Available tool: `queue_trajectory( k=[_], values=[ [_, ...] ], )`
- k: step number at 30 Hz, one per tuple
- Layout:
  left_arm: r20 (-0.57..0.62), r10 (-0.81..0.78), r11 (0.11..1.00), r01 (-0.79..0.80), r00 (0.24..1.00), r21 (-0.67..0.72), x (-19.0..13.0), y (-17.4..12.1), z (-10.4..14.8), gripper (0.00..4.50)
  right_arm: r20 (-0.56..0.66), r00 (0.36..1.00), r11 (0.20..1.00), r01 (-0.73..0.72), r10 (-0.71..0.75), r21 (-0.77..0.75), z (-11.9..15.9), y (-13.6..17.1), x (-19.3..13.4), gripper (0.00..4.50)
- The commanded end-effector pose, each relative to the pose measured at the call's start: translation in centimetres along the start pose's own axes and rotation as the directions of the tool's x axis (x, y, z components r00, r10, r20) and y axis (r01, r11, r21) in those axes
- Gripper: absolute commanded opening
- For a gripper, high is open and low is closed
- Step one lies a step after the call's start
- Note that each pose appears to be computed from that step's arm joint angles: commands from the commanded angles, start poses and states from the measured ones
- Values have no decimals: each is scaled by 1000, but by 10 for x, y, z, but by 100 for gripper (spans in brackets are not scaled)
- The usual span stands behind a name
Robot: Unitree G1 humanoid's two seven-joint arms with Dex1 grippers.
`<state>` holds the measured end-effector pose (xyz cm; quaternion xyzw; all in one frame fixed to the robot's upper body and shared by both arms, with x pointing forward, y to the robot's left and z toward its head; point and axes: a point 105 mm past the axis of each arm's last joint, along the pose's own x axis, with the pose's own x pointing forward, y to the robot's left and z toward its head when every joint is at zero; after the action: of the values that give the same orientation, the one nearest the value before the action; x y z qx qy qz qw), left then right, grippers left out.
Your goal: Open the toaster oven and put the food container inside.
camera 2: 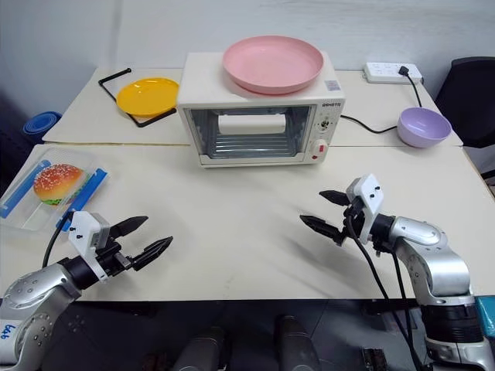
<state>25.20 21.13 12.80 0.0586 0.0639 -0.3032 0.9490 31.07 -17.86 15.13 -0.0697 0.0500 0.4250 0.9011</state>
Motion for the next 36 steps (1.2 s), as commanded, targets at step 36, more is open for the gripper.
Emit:
queue_trajectory(
  k=[36],
  values=[
    [174, -194, 970, 162, 965, 183, 20, -19, 111, 450, 291, 955, 999, -50, 52, -16, 111, -25, 90, 449]
  ],
)
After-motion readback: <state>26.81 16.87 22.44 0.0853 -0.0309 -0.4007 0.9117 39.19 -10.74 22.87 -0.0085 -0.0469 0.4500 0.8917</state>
